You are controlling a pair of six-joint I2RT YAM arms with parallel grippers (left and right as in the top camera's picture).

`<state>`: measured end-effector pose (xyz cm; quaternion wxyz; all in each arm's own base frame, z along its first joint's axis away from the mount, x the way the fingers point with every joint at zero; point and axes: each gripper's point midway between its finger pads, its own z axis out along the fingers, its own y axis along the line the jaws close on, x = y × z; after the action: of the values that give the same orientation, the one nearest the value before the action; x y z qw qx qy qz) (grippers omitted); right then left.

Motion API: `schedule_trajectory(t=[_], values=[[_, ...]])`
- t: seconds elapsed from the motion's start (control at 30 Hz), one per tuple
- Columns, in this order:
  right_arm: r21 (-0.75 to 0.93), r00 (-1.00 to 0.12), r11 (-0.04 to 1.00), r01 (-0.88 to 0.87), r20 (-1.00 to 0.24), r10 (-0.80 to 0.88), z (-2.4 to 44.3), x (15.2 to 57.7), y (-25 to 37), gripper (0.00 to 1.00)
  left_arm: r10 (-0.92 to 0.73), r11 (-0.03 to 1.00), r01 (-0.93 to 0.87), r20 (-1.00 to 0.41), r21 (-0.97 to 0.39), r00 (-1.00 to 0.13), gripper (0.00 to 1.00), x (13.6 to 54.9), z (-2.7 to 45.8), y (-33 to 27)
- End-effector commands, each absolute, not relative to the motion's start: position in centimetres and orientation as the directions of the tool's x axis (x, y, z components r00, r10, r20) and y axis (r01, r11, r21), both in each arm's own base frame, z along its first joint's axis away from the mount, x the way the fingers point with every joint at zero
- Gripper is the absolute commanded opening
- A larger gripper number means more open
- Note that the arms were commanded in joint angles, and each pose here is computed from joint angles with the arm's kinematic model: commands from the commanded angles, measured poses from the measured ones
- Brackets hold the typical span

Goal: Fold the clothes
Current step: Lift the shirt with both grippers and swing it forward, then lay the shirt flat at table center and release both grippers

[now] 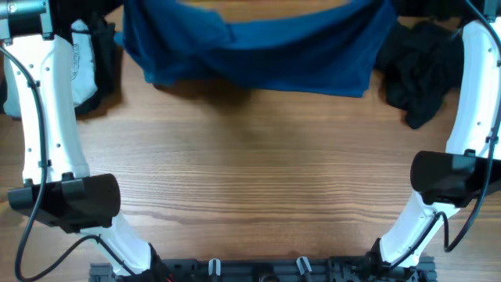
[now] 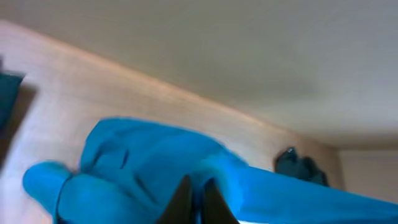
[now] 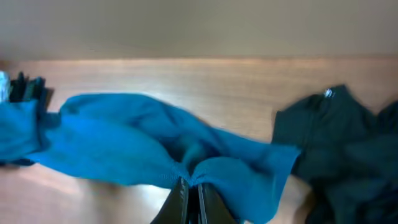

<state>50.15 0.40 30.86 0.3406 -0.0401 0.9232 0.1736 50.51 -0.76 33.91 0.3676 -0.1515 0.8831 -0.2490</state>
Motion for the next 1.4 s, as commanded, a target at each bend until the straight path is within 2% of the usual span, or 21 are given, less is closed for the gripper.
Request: schedule_trajectory(t=[0.0,0.2,0.43,0.57,0.73,0.9,1.0,1.13,1.37], values=[[0.329,-0.793,0.925,-0.19,-0.606,0.053,31.7,47.8,1.0,0.04,-0.439,0.844,-0.128,-0.535,-0.521,-0.722,0.04,48.3,33.4,-0.3],[0.374,-0.86,0.907,-0.192,-0.509,0.028,31.2,44.0,2.0,0.04,-0.414,0.844,-0.192,-0.38,-0.501,-0.827,0.04,43.6,31.2,-1.4],[0.369,-0.854,0.905,-0.213,-0.521,0.012,34.0,40.2,2.7,0.04,-0.357,0.868,-0.158,-0.371,-0.47,-0.857,0.04,38.6,33.4,-2.4],[0.369,-0.849,0.911,-0.183,-0.527,0.043,34.9,39.4,2.7,0.04,-0.361,0.872,-0.224,-0.263,-0.436,-0.895,0.04,35.4,32.3,-2.4],[0.368,-0.878,0.919,-0.143,-0.476,0.054,33.5,38.5,2.5,0.04,-0.338,0.882,-0.218,-0.238,-0.418,-0.911,0.04,34.8,31.6,-3.1],[0.263,-0.891,0.963,-0.052,-0.447,0.074,32.9,35.3,0.7,0.04,-0.329,0.908,-0.229,-0.26,-0.351,-0.908,0.04,34.5,31.5,-3.2],[0.268,-0.898,0.963,-0.026,-0.43,0.095,32.7,32.7,0.9,0.04,-0.34,0.916,-0.253,-0.269,-0.312,-0.901,0.04,33.6,31.6,-3.7],[0.284,-0.934,0.959,0.004,-0.34,0.105,29.9,29.4,1.4,0.04,-0.35,0.918,-0.29,-0.208,-0.272,-0.913,0.04,31.6,29.9,-4.8],[0.311,-0.977,0.944,0.114,-0.137,0.163,22.1,25.1,2.0,0.04,-0.378,0.916,-0.373,-0.006,-0.15,-0.926,0.04,28.4,22.7,-5.4]])
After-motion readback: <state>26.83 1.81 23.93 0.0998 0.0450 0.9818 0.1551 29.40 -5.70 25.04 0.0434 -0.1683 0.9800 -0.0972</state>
